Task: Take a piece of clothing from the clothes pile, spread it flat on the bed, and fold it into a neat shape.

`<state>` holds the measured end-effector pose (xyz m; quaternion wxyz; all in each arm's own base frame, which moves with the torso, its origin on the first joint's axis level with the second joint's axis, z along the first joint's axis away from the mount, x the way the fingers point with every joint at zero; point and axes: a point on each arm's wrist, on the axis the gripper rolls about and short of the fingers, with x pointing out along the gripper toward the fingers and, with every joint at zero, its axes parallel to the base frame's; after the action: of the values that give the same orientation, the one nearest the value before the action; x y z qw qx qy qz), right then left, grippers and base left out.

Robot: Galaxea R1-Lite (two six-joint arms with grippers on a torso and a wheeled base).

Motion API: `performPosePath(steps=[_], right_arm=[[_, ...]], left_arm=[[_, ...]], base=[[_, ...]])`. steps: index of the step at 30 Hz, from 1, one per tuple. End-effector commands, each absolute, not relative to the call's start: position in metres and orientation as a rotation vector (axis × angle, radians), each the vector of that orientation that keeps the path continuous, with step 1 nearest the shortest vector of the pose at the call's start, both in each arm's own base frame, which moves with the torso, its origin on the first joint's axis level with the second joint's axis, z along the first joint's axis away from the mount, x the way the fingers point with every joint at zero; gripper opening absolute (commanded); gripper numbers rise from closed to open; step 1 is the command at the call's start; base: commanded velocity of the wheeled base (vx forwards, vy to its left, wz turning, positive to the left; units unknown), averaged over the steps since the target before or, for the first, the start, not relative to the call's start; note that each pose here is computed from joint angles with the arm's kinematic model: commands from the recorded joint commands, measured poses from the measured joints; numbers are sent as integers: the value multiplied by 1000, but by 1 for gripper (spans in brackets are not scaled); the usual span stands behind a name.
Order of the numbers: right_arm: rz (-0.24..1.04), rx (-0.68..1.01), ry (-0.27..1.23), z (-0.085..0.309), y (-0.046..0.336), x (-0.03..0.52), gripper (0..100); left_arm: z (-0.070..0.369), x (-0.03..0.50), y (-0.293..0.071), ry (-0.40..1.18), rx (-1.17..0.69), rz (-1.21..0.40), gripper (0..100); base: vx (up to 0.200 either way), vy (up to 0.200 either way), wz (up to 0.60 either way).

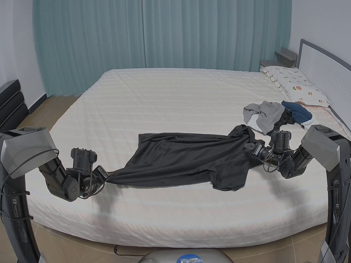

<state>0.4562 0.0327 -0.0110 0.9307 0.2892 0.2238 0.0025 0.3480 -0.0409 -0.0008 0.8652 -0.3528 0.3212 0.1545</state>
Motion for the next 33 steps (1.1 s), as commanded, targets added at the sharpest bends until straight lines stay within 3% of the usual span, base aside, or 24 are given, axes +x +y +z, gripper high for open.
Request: performPosePath(steps=[1,6,12,24,25,33], right_arm=[[40,609,513,12,19,422,100],[58,606,584,7,30,402,100],[127,576,708,-11,71,377,100],[153,539,780,-35,99,370,100],[153,539,780,-35,99,370,0],[96,527,776,-33,92,368,0]], left_arm=[[-1,346,-41,677,-739,325,0],[0,344,-42,681,-737,323,0],[-1,344,-42,684,-737,323,0],[-2,341,-43,694,-734,320,0],[-2,341,-43,694,-734,320,0],[-4,338,-43,710,-728,318,0]], base=[[0,0,0],[0,0,0],[0,0,0],[0,0,0],[0,0,0],[0,0,0]])
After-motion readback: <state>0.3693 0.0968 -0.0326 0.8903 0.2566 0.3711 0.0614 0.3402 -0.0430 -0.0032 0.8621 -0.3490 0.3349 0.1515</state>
